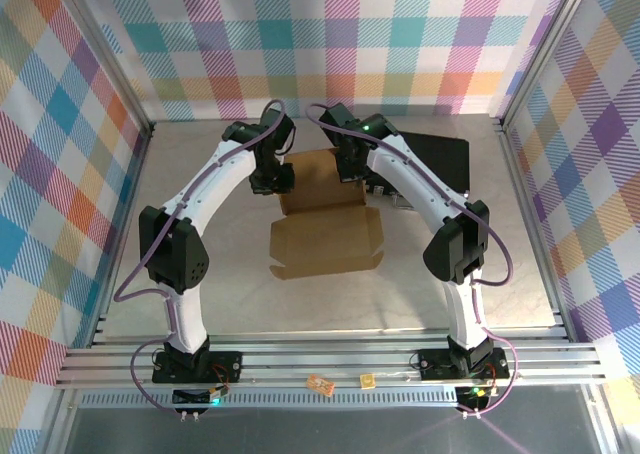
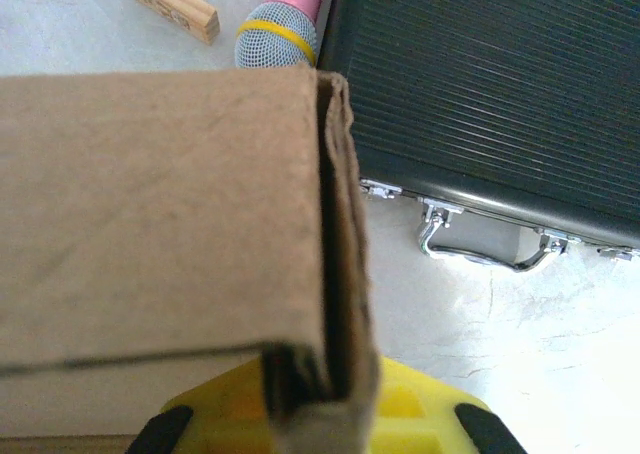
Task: Fold the paper box
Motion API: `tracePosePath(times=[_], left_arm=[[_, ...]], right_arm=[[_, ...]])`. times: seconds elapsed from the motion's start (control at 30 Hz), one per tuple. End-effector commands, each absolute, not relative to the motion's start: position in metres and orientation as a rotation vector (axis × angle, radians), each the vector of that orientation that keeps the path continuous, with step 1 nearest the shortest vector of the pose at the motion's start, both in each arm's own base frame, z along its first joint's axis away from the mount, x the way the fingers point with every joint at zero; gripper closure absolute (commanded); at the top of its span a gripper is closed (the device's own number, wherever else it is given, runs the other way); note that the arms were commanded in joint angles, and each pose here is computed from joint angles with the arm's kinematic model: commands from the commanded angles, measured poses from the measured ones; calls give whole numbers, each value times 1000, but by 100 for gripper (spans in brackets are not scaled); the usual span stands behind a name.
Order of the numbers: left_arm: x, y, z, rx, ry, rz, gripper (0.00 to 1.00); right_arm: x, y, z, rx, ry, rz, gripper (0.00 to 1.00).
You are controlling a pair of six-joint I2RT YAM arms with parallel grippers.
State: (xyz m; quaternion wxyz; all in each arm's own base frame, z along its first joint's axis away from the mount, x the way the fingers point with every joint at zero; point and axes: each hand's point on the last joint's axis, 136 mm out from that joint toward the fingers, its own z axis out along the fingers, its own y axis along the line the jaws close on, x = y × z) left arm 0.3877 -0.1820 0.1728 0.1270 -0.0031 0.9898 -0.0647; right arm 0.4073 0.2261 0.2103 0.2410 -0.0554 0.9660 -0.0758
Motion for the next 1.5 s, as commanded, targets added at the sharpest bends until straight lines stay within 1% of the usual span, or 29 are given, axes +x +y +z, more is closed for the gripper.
tracePosePath(times=[0.0,0.03,0.17,0.33,0.4,0.5,0.57,0.6,0.7,0.73,0.8,1.03,1.23,1.33,1.47], left_arm=[[384,-167,177,-42,2897,-157,83],[384,-167,177,-45,2894,-161,82],[385,-165,177,-51,2891,-175,74],[388,-167,179,-50,2871,-205,69],[388,-167,178,-52,2870,-209,70],[388,-168,176,-51,2870,-225,79],[389,-170,178,-51,2861,-243,79],[389,-171,180,-51,2853,-251,75],[389,-172,185,-53,2839,-272,60],[389,-173,188,-52,2832,-280,56],[389,-174,191,-57,2831,-289,53],[389,-185,209,-77,2786,-409,49],[388,-195,227,-117,2748,-520,47],[387,-185,242,-182,2707,-481,47],[379,-160,263,-364,2639,-416,49]], right_arm=[[409,220,218,-144,2643,-208,100],[409,221,218,-147,2646,-202,100],[408,222,215,-162,2658,-197,100],[406,223,213,-170,2668,-192,100],[407,223,213,-167,2670,-184,100],[407,224,212,-169,2676,-174,100],[407,223,211,-169,2681,-174,100],[407,223,210,-172,2684,-173,100],[407,223,207,-173,2695,-172,100],[406,223,206,-174,2699,-172,100],[406,223,205,-172,2704,-169,100],[406,225,198,-170,2726,-158,100],[406,225,194,-159,2738,-151,100],[406,222,193,-120,2755,-134,100],[404,212,190,7,2784,-84,100]])
